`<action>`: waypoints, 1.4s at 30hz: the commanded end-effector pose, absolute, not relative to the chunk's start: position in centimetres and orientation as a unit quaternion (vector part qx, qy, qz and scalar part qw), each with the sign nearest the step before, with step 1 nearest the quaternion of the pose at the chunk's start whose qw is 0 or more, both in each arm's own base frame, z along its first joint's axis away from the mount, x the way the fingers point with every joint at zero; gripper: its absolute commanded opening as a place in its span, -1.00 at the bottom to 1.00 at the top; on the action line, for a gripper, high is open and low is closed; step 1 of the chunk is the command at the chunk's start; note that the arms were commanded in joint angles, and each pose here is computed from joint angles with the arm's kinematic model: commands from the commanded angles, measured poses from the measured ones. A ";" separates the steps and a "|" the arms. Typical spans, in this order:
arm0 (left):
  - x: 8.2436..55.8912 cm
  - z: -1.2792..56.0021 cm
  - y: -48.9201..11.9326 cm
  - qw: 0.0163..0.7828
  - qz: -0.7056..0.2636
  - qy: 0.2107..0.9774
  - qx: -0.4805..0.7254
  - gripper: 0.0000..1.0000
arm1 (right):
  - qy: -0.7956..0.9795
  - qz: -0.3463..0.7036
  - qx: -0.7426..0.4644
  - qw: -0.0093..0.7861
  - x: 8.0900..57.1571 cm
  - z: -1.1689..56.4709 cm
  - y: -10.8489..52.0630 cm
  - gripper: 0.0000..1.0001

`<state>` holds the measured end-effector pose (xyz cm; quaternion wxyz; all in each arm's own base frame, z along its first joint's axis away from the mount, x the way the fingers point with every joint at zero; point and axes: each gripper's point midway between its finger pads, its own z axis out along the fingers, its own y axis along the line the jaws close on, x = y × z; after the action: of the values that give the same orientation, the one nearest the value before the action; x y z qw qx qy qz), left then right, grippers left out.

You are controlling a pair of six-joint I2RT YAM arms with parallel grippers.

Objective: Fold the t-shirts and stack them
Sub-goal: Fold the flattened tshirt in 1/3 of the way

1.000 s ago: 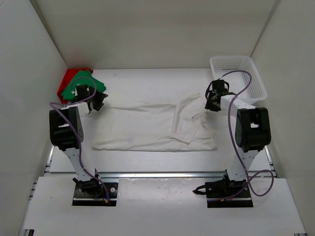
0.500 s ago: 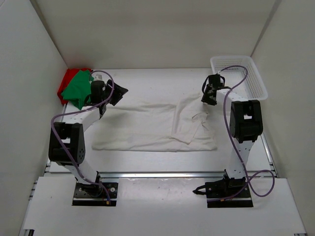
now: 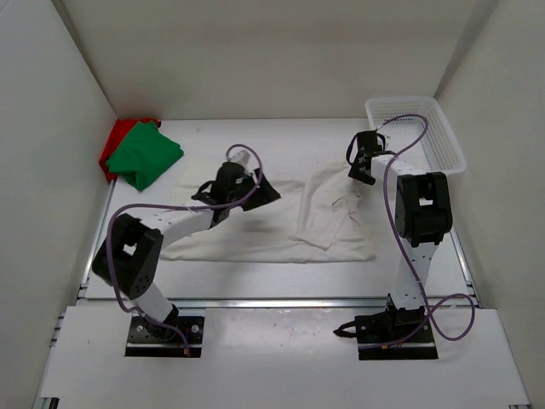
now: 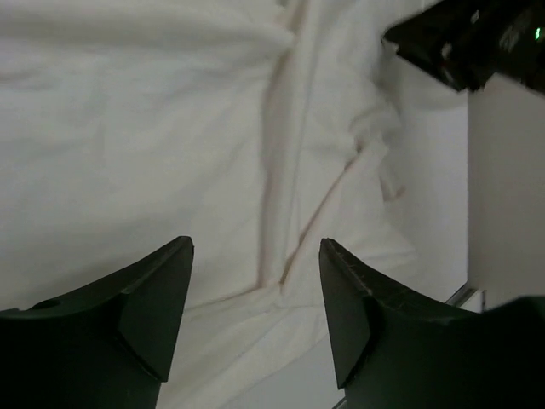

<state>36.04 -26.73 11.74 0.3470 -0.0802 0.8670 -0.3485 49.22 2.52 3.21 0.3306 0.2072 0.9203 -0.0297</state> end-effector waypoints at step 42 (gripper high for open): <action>34.9 5.6 -39.1 0.270 -0.362 0.890 0.066 -0.72 | 0.761 0.176 0.033 0.623 59.4 20.4 8.0 -0.94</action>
<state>35.12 -38.43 2.48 0.2561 0.0567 0.9065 -0.3309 58.47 6.42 12.14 0.5263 0.0996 0.8323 0.1427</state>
